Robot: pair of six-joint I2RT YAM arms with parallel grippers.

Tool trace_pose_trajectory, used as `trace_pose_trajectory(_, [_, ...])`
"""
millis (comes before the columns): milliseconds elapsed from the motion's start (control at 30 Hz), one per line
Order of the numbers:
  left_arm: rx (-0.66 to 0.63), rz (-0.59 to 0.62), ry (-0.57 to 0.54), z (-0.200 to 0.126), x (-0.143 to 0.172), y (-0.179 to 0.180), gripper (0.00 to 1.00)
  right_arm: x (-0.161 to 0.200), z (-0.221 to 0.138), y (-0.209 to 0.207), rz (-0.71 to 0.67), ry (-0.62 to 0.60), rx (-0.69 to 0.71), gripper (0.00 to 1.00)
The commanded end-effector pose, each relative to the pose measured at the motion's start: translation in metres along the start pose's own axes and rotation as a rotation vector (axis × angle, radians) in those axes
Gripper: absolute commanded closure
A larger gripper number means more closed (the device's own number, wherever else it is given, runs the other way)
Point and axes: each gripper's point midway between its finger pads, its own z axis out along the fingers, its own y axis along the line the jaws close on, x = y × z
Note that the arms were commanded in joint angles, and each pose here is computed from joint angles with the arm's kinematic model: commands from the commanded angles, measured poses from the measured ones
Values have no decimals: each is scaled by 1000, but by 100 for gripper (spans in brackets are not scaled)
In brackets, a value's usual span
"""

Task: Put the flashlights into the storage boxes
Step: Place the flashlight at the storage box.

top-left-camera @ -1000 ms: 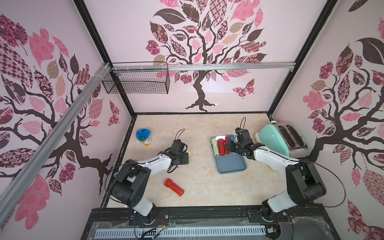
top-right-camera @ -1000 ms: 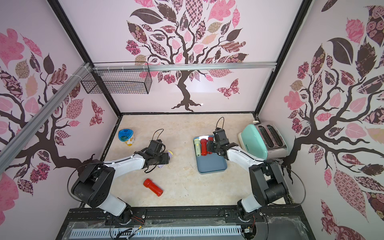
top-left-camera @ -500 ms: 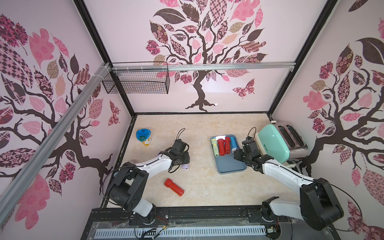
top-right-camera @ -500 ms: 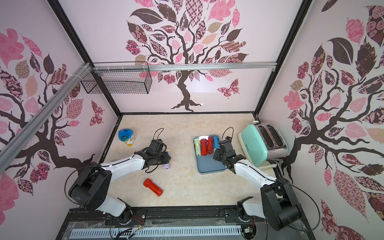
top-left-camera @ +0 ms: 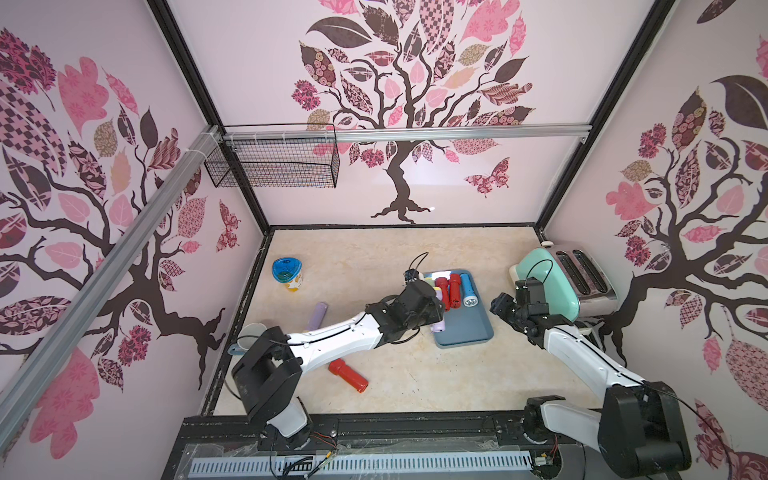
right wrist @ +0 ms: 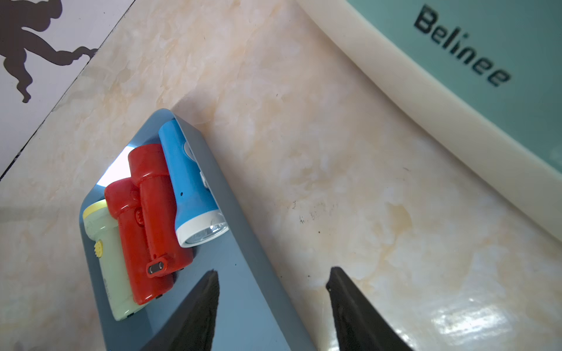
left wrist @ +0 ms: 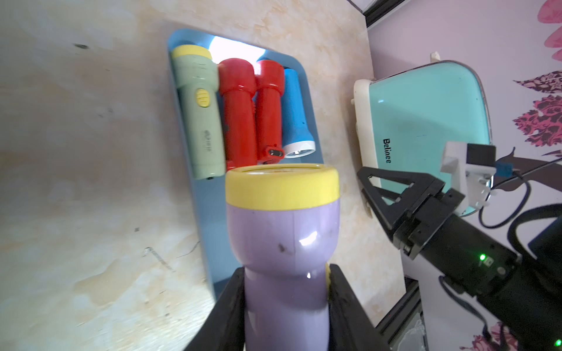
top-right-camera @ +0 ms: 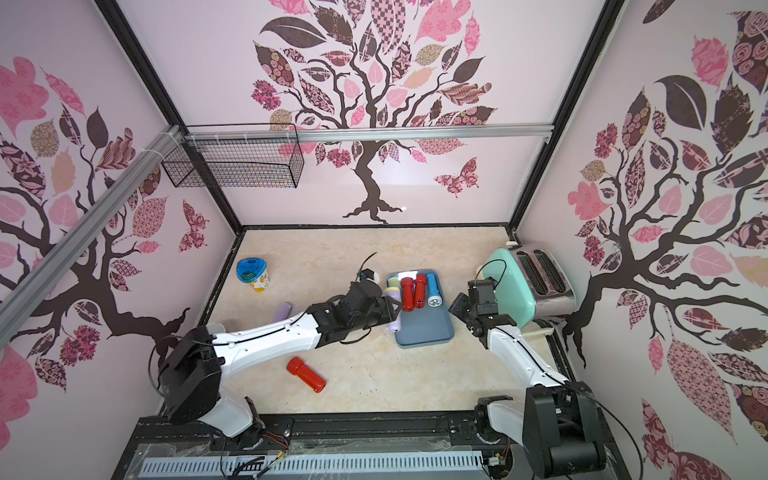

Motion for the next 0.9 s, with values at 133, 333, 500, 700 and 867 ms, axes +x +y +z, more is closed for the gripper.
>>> trace_pose_trajectory(133, [26, -55, 106, 61, 8, -35, 63, -9, -18, -13, 46, -34, 7, 38])
trace_pose_trajectory(333, [49, -126, 186, 98, 25, -44, 64, -20, -29, -19, 15, -97, 34, 37])
trace_pose_trajectory(500, [65, -192, 173, 120, 28, -48, 65, -20, -29, -20, 12, -100, 39, 37])
trace_pose_trajectory(700, [64, -152, 145, 131, 38, -60, 66, -27, -34, -21, 2, -130, 52, 37])
trace_pose_trajectory(867, [44, -136, 181, 147, 52, -53, 66, -30, -36, -21, -5, -142, 55, 37])
